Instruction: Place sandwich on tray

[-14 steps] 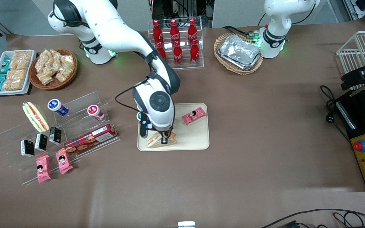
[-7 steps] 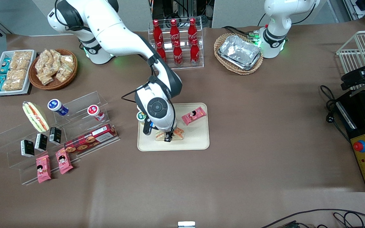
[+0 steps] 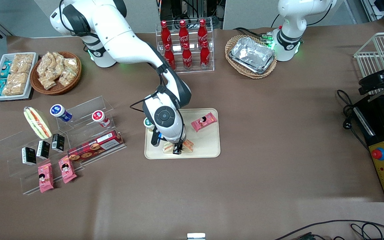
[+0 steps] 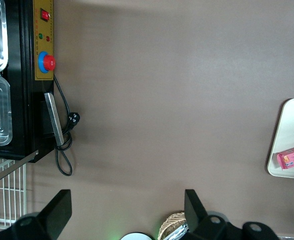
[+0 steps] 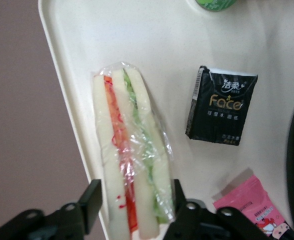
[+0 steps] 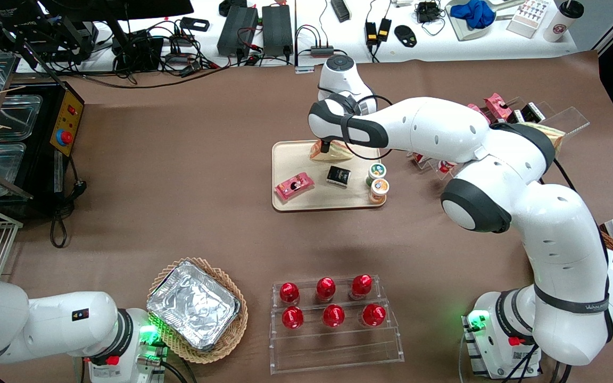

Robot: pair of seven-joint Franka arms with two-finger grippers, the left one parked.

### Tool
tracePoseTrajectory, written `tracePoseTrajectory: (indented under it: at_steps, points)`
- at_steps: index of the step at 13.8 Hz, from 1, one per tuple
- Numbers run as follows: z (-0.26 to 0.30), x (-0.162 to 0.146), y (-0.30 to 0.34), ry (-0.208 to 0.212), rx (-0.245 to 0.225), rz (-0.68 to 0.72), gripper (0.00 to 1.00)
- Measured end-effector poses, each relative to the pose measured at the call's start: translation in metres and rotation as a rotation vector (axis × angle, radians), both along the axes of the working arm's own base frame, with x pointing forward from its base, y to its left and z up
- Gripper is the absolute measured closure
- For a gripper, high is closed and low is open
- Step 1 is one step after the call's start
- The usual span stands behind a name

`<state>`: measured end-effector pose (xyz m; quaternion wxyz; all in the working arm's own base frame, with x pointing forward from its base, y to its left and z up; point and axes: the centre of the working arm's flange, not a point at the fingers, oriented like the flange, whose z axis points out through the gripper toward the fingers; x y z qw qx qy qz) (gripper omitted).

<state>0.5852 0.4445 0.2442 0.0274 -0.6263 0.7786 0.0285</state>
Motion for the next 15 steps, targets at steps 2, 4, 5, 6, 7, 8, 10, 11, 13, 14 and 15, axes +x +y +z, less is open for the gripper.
tracePoseTrajectory:
  at_steps: [2,4,5,6,7,8,10,11,13,14,15]
  points:
    - [0.009,0.003,0.003,-0.015,0.011,0.002,0.18]
    - [0.034,0.008,0.007,-0.045,0.036,0.004,0.0]
    - [0.056,0.01,0.007,-0.059,0.048,0.005,0.0]
    - [0.084,0.013,0.003,-0.084,0.04,0.023,0.0]
    - [0.117,0.014,-0.004,-0.113,0.029,0.042,0.0]
    - [0.151,0.017,-0.015,-0.137,0.029,0.057,0.0]
    - [0.203,0.025,-0.048,-0.163,0.042,0.108,0.0]
    - [0.219,0.029,-0.063,-0.176,0.044,0.145,0.0]
    - [0.235,0.036,-0.092,-0.169,0.023,0.264,0.0]
    - [0.239,0.038,-0.108,-0.147,0.006,0.357,0.0]
    - [0.244,0.041,-0.127,-0.133,-0.005,0.446,0.0]
